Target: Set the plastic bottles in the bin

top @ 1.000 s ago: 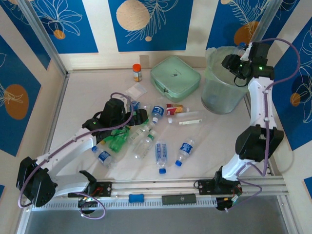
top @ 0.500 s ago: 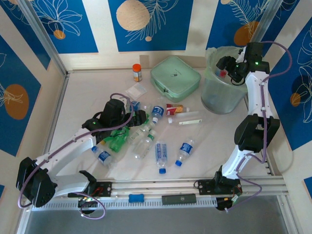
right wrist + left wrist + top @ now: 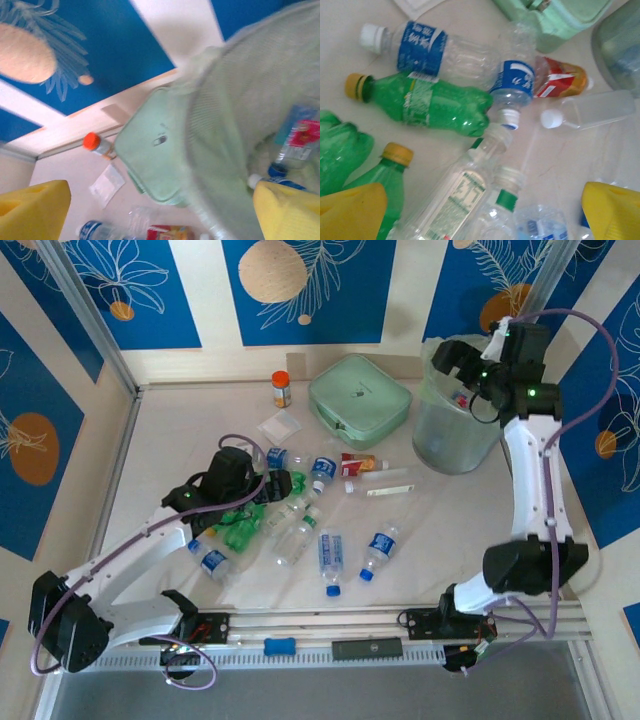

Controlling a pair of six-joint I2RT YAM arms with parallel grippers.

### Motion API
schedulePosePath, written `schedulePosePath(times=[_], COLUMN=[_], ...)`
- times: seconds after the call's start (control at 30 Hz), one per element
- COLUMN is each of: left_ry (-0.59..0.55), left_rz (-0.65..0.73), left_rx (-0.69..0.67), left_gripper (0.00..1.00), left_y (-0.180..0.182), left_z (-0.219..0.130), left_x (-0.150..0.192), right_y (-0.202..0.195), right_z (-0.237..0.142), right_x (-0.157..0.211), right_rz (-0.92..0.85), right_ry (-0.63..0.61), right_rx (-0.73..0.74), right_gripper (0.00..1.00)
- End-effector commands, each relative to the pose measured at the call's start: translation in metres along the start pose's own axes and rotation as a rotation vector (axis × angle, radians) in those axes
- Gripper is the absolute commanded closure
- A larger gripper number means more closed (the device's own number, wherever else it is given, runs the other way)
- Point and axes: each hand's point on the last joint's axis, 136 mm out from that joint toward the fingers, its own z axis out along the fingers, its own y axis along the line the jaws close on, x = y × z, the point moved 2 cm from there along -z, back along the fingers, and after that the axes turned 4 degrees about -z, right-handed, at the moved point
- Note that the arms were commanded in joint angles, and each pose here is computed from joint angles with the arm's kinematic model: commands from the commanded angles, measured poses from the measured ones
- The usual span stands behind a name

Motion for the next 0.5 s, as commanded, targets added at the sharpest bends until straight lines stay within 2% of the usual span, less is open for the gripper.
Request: schedulePosePath(times=[0.0, 0.23, 0.47], left_ry=[0.031, 0.138, 0.234], left_rz=[0.015, -0.06, -0.185], left_rx=[-0.119, -0.253, -0.37], left_gripper=[0.01, 0.01, 0.01], left_y=[0.021, 0.062, 0.1], left_z=[-0.018, -0.044, -0.068], left_x=[0.009, 0.049, 0.094], right_y=[0.021, 0.069, 0.093], right_z=[-0.001, 0.007, 0.021], right_x=[0.017, 0.081, 0.142], right_rz=[-0.059, -0.13, -0.164], right_ry=[-0.014, 0.071, 0.158], right_rx=[-0.051, -0.172, -0.21], right_gripper=[0.01, 0.01, 0.01])
